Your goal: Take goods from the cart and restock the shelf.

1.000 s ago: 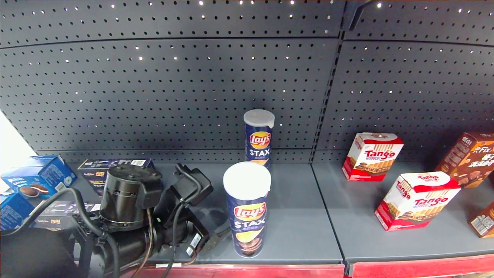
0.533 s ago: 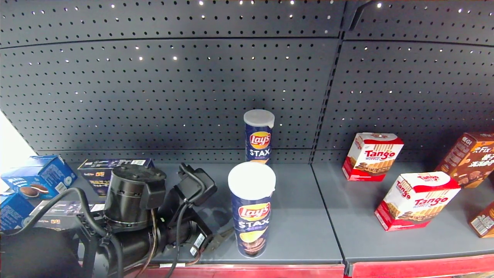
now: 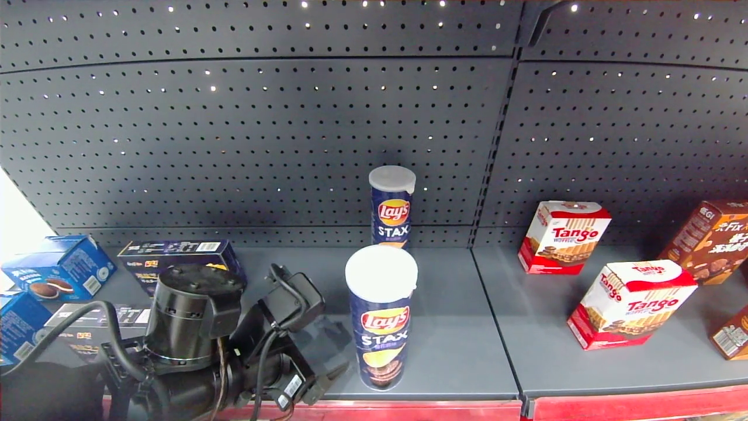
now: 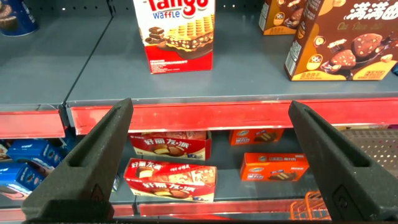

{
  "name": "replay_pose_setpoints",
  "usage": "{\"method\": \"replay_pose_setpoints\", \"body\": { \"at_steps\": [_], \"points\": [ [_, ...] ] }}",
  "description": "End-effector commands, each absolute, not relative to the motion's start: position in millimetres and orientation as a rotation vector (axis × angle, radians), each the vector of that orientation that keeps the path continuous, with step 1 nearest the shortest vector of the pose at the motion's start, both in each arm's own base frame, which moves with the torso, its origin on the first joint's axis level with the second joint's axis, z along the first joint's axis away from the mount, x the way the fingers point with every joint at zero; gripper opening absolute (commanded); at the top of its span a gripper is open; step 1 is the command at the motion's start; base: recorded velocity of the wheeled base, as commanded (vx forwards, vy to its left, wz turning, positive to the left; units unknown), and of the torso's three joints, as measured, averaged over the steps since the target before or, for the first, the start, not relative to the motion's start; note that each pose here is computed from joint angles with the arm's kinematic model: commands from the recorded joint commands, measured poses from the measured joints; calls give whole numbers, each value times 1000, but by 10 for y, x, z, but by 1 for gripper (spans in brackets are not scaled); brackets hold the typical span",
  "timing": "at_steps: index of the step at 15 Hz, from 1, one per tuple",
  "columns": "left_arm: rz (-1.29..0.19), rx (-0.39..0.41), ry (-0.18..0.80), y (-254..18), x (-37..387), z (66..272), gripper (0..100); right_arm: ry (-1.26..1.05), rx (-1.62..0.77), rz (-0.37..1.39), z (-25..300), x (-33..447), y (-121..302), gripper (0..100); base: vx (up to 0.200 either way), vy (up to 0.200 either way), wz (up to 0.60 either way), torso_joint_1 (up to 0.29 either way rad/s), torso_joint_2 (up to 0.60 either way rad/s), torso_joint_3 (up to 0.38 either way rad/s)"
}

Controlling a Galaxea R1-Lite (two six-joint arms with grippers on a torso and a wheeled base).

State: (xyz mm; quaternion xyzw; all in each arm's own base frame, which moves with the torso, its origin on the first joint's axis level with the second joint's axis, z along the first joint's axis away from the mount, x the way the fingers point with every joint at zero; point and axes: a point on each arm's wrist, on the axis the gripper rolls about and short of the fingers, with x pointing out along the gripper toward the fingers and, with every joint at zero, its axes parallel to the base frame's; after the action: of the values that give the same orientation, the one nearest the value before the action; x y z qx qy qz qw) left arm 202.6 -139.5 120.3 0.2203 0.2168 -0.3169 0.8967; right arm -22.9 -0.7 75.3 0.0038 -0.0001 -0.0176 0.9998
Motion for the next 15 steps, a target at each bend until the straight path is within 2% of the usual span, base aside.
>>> {"method": "replay_pose_setpoints", "body": {
  "at_steps": [1,8,15],
  "points": [
    [-657,450,430,-1398,2022,1250,100,1,8,-35,753,-228,-7,100,0,0,0,0,0,0],
    [-661,442,417,-1507,2137,1274,100,1,8,-35,753,-228,-7,100,0,0,0,0,0,0],
    [-645,435,418,-1498,2189,1279,100,1,8,-35,753,-228,-7,100,0,0,0,0,0,0]
  ]
}}
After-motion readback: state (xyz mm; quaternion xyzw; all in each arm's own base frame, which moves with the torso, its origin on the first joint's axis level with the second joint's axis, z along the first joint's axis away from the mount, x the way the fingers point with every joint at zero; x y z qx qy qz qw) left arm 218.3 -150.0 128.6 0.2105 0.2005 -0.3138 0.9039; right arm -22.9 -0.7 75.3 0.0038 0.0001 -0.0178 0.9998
